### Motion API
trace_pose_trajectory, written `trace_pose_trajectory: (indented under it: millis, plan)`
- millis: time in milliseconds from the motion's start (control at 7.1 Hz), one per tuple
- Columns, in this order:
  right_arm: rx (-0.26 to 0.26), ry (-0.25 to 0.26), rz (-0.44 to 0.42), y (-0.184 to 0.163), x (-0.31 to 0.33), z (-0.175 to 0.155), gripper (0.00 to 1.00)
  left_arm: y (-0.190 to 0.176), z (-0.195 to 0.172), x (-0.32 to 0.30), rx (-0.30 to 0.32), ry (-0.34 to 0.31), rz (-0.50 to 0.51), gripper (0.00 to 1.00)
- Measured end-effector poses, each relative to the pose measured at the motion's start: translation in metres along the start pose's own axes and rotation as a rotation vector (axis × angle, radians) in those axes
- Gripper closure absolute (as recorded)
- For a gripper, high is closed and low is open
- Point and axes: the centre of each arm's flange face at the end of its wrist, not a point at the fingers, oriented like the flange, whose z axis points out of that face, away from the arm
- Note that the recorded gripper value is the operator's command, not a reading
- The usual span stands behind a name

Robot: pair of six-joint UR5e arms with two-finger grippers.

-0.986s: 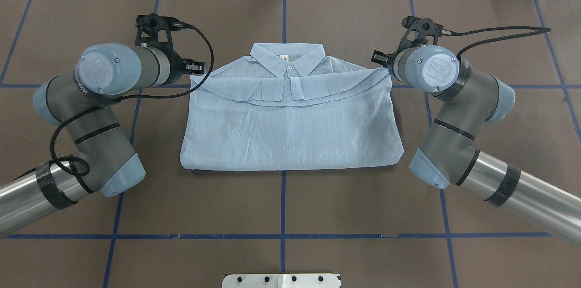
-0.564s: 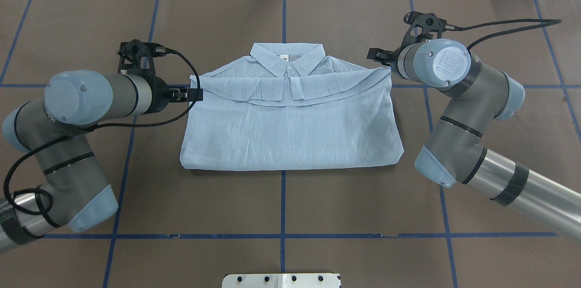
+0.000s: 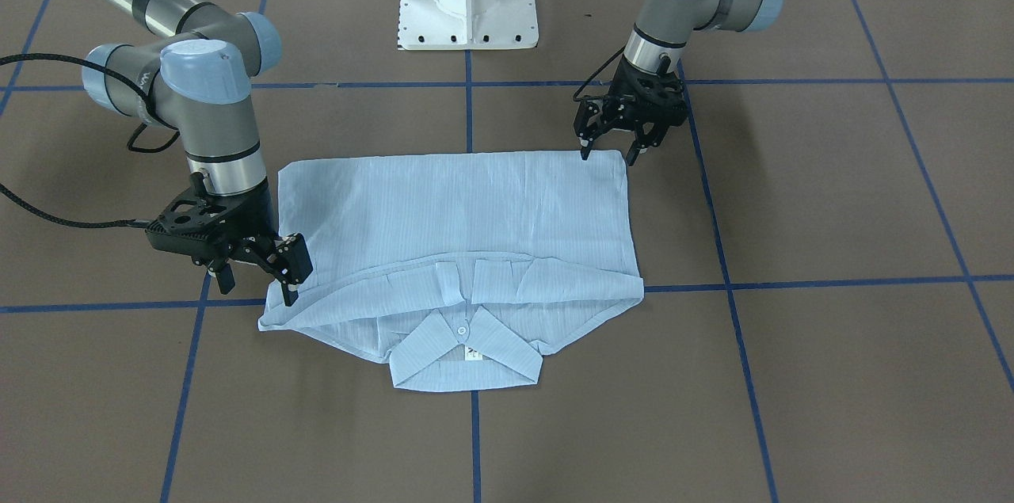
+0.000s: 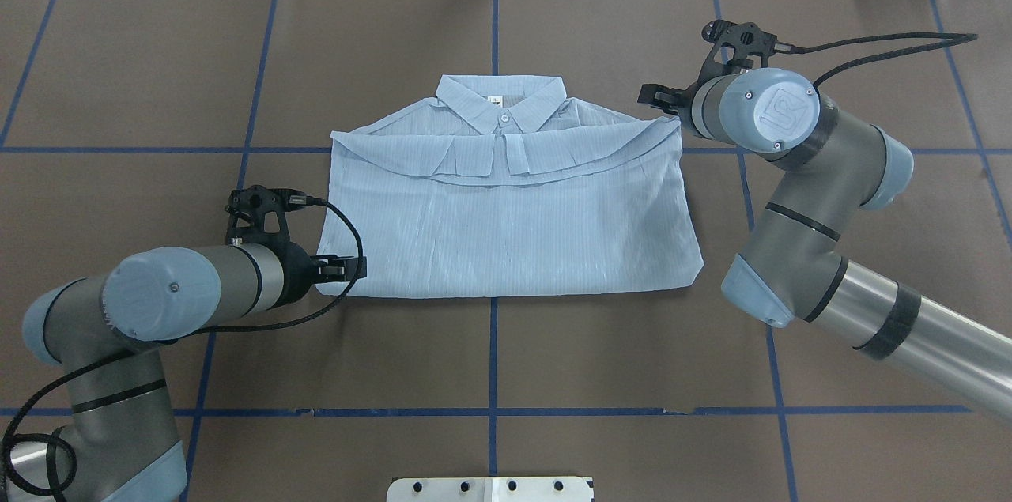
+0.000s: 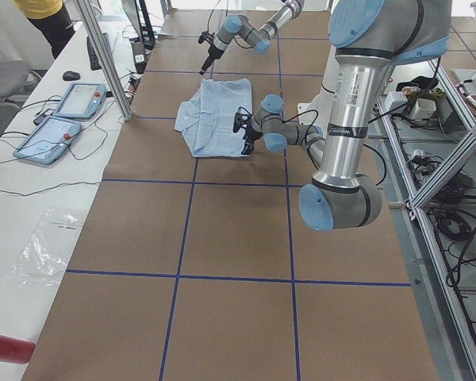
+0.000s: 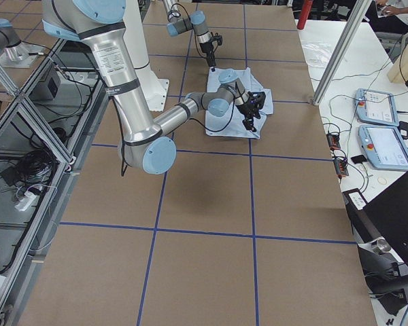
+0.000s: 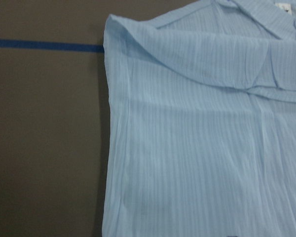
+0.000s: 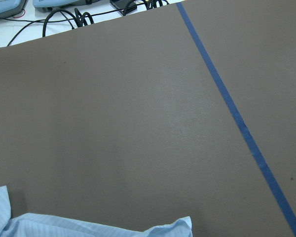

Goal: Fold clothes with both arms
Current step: 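Lower the left gripper beside the folded shirt while the right arm holds still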

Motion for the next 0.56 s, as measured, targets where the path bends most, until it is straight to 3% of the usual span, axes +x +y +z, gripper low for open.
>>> trace_pose_trajectory:
  millis: [282, 564]
  plan:
    - [0.001, -0.001, 0.000, 0.0002, -0.0006, -0.0002, 0.00, 0.0081, 0.0081, -0.0066, -0.007, -0.022, -0.003, 0.42]
    - [0.000, 0.000, -0.001, 0.0006, -0.0001, 0.0001, 0.00, 0.0120, 0.0132, -0.0088, -0.015, -0.031, -0.002, 1.00]
